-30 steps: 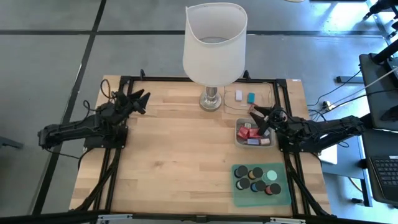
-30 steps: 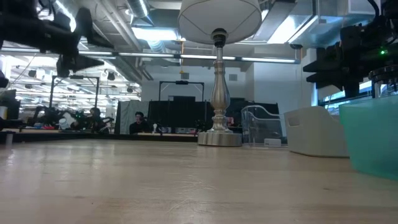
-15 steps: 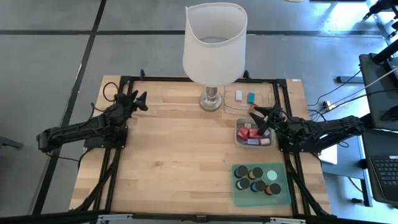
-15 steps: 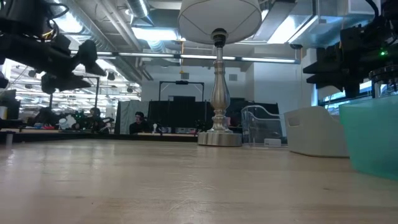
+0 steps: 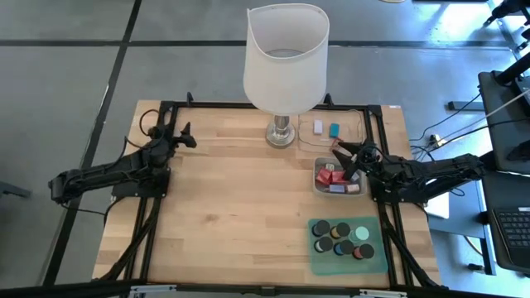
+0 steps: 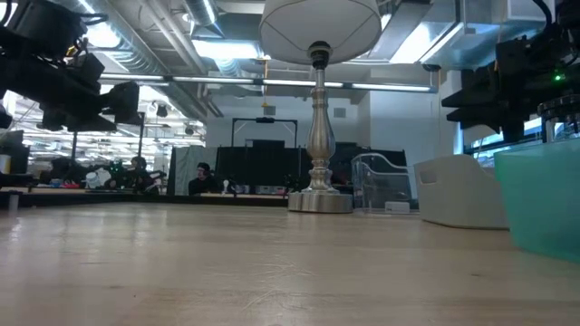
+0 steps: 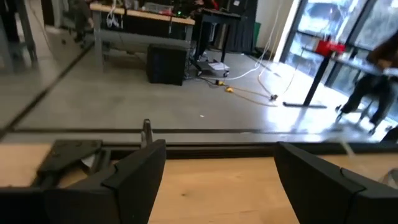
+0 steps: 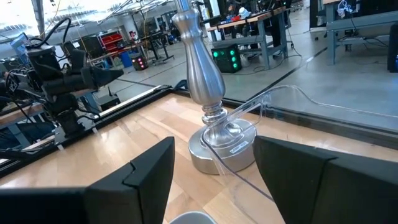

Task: Pick & Place Office items
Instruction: Return to Home Position

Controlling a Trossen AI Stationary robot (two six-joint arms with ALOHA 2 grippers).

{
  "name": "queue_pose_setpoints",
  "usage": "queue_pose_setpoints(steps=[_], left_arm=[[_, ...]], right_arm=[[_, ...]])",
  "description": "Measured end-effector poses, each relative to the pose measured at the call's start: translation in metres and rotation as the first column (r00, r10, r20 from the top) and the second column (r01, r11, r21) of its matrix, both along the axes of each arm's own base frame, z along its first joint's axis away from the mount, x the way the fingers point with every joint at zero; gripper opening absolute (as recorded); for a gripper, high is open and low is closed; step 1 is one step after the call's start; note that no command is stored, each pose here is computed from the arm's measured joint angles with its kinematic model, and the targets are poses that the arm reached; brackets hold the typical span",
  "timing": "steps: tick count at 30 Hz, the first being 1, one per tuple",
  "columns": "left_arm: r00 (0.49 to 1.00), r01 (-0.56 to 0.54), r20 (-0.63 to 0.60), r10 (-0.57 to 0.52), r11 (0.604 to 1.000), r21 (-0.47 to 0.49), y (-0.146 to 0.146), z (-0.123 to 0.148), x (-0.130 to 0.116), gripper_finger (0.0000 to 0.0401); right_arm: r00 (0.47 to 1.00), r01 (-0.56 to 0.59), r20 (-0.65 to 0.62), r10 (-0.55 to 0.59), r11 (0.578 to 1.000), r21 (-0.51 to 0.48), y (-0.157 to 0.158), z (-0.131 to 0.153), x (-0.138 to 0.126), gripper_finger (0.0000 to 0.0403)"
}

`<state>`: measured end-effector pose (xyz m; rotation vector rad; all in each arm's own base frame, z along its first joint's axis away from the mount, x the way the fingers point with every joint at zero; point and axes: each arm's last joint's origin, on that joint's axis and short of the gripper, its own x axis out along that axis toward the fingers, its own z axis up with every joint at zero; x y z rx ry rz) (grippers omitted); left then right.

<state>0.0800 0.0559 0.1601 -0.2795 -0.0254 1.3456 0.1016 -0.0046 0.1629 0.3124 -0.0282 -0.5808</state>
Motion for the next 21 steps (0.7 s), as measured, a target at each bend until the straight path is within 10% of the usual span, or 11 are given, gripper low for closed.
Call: queue_pose_setpoints(steps=[21], left_arm=[[0.995,0.029,-0.100,-0.027,0.999,0.020,-0.0001,-0.0001,0.0004,0.0297]], right_arm=[[1.000,0.000,0.001,0.000,1.000,0.000,0.0000,0.0001,0.0000,0.0222]])
